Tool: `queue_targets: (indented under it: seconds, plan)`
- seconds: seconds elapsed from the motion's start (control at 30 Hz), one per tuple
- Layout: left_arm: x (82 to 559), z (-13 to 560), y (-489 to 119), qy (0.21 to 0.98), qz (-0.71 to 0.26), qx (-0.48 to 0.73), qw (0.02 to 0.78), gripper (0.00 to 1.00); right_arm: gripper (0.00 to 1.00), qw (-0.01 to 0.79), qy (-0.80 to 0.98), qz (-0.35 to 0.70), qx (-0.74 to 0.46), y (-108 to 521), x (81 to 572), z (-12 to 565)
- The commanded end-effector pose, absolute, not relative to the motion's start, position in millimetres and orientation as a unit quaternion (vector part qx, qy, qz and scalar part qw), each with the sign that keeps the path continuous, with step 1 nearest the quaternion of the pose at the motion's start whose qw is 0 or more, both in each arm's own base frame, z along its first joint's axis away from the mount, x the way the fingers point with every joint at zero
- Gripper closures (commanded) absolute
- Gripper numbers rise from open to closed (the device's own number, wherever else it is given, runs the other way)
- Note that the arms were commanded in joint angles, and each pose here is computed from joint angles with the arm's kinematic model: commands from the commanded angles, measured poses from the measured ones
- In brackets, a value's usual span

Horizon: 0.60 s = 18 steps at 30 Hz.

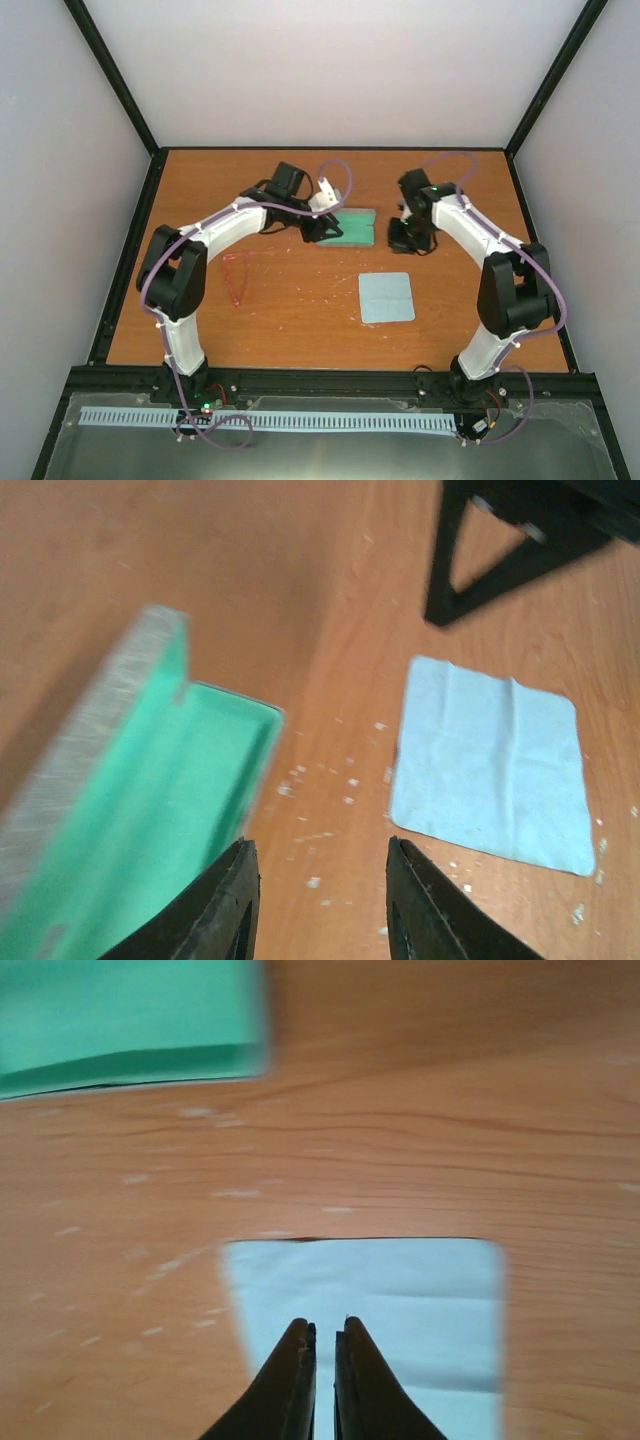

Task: Organize the sunglasses
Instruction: Move the glasses cleaning cloth to the center of the board, then fold the glasses cleaning cloth at the center of the board.

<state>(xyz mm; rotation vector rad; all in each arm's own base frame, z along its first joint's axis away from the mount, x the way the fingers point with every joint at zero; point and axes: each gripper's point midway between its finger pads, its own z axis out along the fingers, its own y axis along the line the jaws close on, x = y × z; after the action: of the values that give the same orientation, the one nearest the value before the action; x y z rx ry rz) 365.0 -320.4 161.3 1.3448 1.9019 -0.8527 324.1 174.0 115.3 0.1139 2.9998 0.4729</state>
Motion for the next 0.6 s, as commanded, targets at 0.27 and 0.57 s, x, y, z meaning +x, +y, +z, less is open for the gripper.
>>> queue_targets:
  seconds: [0.27,0.57]
  plan:
    - [328,100,-359,0.746,-0.296,0.547,0.238,0.65,0.70,0.040,0.998,0.037,0.007,80,320,40]
    - [342,92,-364,0.763,-0.280,0.533,0.235,0.65,0.66,0.000,0.999,0.027,-0.017,77,308,15]
